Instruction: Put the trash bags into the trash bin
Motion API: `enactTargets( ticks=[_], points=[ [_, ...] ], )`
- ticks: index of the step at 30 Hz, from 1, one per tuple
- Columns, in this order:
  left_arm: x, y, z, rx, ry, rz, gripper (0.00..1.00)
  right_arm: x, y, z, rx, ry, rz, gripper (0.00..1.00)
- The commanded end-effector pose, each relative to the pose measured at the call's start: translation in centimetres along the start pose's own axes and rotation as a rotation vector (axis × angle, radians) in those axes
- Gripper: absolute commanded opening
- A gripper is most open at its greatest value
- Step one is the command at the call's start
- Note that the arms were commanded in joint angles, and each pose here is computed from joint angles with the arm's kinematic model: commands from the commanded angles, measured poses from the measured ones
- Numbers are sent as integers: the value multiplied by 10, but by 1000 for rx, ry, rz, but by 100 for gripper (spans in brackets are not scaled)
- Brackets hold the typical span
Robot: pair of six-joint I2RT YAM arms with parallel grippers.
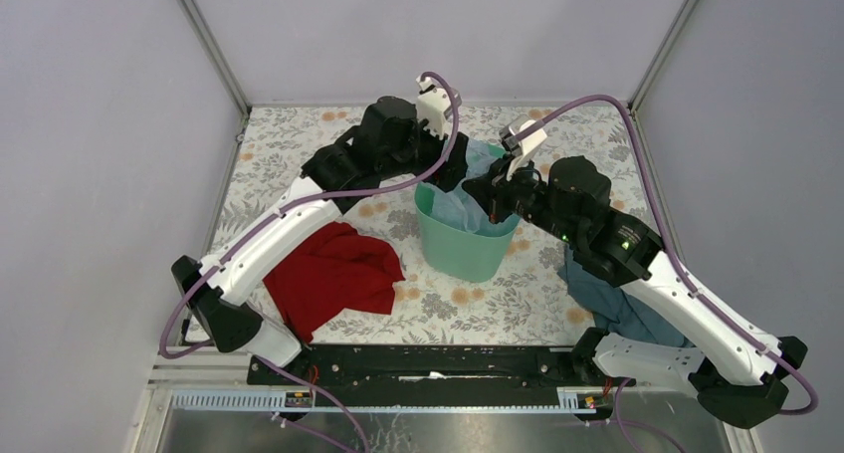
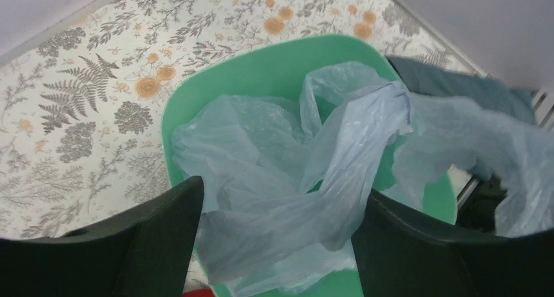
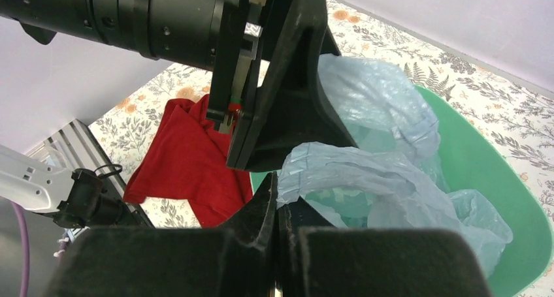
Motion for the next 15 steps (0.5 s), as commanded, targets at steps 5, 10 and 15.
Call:
enactTargets(
  ticks=[5,10,15],
  points=[
    [-66,28,30,-290,164,-290,25,0,7,-11,83,5,-2,0],
    [-63,49,46,-435,307,-369,5,10,38,-47,386,-27,45,0],
    [-25,67,49,-455,465,-382,2,32,76,-63,540,-95,88,4]
  ],
)
Point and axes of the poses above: each gripper's point midway between its finger pads, its own y axis back along the fingers, its own z axis along the line the jaws close on, x = y × z, the point moved 5 cm from there along y, back along the fingers
